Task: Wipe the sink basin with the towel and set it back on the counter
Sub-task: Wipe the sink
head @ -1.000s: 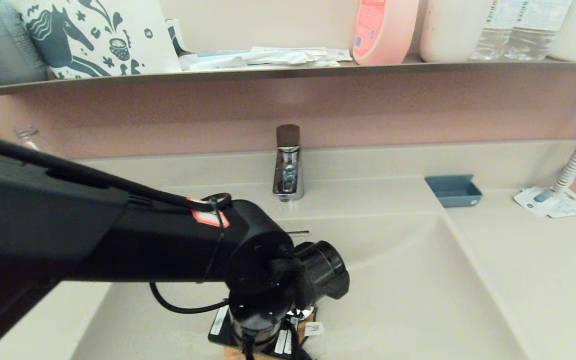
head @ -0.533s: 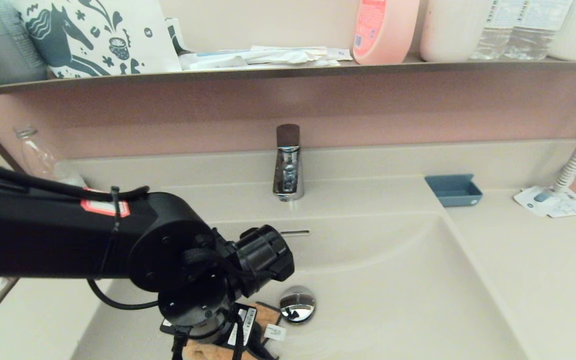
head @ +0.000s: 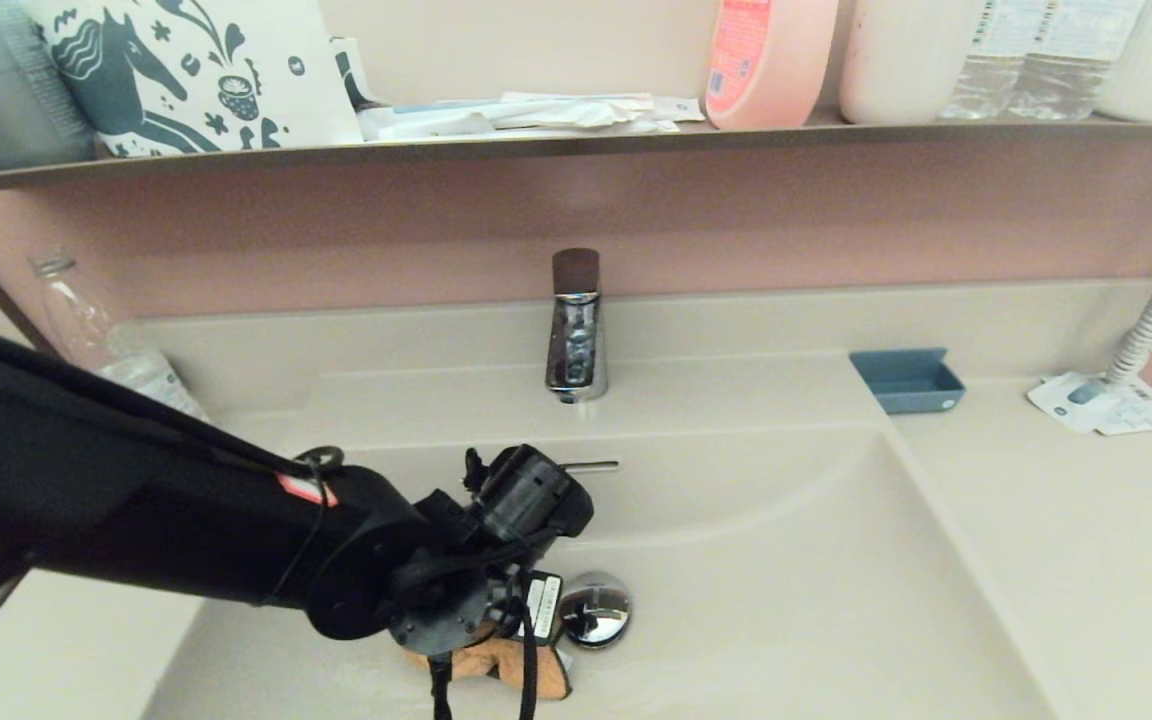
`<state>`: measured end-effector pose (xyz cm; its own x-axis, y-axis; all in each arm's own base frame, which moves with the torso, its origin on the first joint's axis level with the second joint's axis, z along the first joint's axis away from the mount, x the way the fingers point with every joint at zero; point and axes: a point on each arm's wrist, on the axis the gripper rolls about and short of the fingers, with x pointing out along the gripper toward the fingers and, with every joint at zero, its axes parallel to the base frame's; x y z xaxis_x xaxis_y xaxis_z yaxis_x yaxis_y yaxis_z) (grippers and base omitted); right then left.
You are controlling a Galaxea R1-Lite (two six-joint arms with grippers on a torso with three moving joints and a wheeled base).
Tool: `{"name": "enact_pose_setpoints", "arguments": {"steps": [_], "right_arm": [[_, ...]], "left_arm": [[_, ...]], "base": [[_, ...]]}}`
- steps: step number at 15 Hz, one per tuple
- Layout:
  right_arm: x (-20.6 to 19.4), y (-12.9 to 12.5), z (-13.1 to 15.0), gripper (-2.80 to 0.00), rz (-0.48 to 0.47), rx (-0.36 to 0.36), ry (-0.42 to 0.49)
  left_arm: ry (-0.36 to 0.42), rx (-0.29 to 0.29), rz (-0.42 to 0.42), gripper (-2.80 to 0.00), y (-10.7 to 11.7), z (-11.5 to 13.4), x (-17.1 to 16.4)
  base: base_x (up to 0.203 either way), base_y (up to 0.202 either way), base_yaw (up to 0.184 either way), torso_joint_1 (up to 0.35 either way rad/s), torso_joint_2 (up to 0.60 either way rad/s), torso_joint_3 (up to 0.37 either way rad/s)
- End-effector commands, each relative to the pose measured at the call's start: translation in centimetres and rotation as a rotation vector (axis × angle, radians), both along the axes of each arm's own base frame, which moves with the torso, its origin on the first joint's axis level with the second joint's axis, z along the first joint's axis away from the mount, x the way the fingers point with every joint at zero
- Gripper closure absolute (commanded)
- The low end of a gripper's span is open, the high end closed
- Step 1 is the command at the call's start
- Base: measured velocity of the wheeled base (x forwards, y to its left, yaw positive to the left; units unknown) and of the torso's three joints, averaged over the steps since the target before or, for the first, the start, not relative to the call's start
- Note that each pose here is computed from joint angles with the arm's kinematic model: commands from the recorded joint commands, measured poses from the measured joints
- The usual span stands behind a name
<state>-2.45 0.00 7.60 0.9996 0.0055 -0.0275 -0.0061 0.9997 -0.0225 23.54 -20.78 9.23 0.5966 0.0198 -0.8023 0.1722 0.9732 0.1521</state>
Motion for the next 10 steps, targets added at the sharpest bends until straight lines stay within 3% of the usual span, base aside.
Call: {"name": "enact_pose_setpoints", "arguments": {"steps": [1,5,7,10], "right_arm": [[0.0,0.0,0.0,0.0,0.001,0.0,0.002],[0.0,0.0,0.0,0.0,0.001,0.0,0.002],[0.0,0.0,0.0,0.0,0.001,0.0,0.002],[0.0,0.0,0.0,0.0,0.001,0.0,0.002]], "left_arm": [[-0.046,-0.03,0.005,0.0,-1.1,-2.6,1.2],[-0.192,-0.06,-0.003,0.0,-3.8,-2.7,3.2],[-0.221,-0.081,-0.042,0.0,-5.8,-2.3,2.7],[-0.231,-0.063,-0.093,0.0,-8.4,-2.4,1.2]], "base": [[0.0,0.0,0.0,0.0,0.0,0.0],[0.0,0.0,0.0,0.0,0.0,0.0],[0.0,0.0,0.0,0.0,0.0,0.0],[0.0,0.0,0.0,0.0,0.0,0.0]]}}
